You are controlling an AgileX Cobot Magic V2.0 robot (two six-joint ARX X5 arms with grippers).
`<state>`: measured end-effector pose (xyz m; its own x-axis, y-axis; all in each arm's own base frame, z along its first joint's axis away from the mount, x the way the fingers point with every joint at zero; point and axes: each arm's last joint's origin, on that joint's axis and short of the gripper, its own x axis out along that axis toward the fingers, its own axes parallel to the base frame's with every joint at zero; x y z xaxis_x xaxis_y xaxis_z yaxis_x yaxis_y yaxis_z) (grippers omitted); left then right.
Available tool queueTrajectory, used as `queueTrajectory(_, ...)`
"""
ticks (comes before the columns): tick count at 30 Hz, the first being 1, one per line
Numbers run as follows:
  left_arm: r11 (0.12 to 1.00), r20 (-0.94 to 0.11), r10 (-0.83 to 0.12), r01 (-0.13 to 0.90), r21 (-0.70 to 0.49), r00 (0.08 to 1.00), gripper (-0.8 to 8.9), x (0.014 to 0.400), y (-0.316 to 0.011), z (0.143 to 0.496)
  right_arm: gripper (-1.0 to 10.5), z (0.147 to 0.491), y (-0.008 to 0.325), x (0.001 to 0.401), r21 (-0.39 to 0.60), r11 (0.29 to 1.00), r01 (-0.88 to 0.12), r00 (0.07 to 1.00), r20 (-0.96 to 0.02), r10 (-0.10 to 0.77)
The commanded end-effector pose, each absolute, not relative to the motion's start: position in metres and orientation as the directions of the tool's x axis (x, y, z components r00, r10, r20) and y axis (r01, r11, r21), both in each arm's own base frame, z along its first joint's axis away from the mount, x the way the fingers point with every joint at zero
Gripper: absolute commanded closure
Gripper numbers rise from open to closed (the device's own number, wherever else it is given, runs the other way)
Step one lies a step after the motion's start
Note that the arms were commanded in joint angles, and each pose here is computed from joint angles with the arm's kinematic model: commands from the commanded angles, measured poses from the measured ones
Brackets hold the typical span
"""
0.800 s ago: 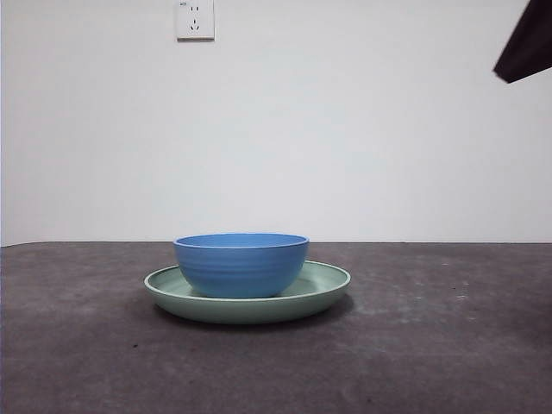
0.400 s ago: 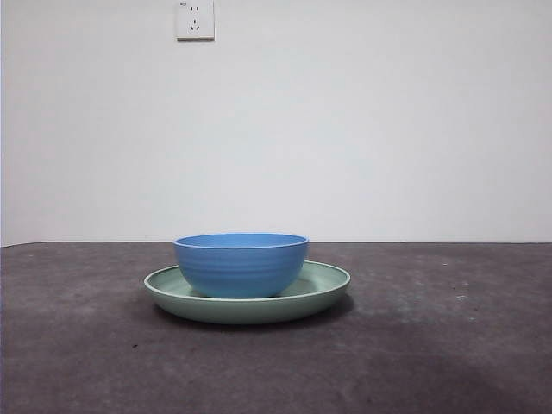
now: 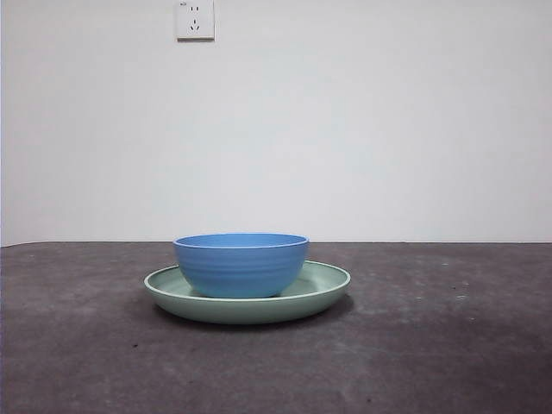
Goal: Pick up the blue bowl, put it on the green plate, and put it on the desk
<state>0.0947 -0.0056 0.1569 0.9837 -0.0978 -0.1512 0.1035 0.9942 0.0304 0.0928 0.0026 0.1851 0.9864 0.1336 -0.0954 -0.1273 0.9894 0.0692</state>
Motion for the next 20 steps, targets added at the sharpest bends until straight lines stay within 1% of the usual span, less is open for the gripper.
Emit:
queueTrajectory(1,0.994,-0.177,-0.097,0.103,0.028,0.979,8.05,0.095,-0.005,0.149,9.4,0.172,0.002,0.095,0.119,0.986,-0.116,0.985,-0.112,0.129)
queueTrajectory(7,0.994,-0.177,-0.097,0.103,0.028,0.979,8.05,0.095,-0.005,0.149,9.4,0.149,0.002,0.096,0.131,0.986,-0.107,0.975,-0.181,0.13)
queueTrajectory(20,0.994,-0.177,-0.097,0.103,0.028,0.979,8.05,0.095,-0.005,0.149,9.4,0.152,0.002,0.096,0.125,0.986,-0.111,0.981,-0.148,0.129)
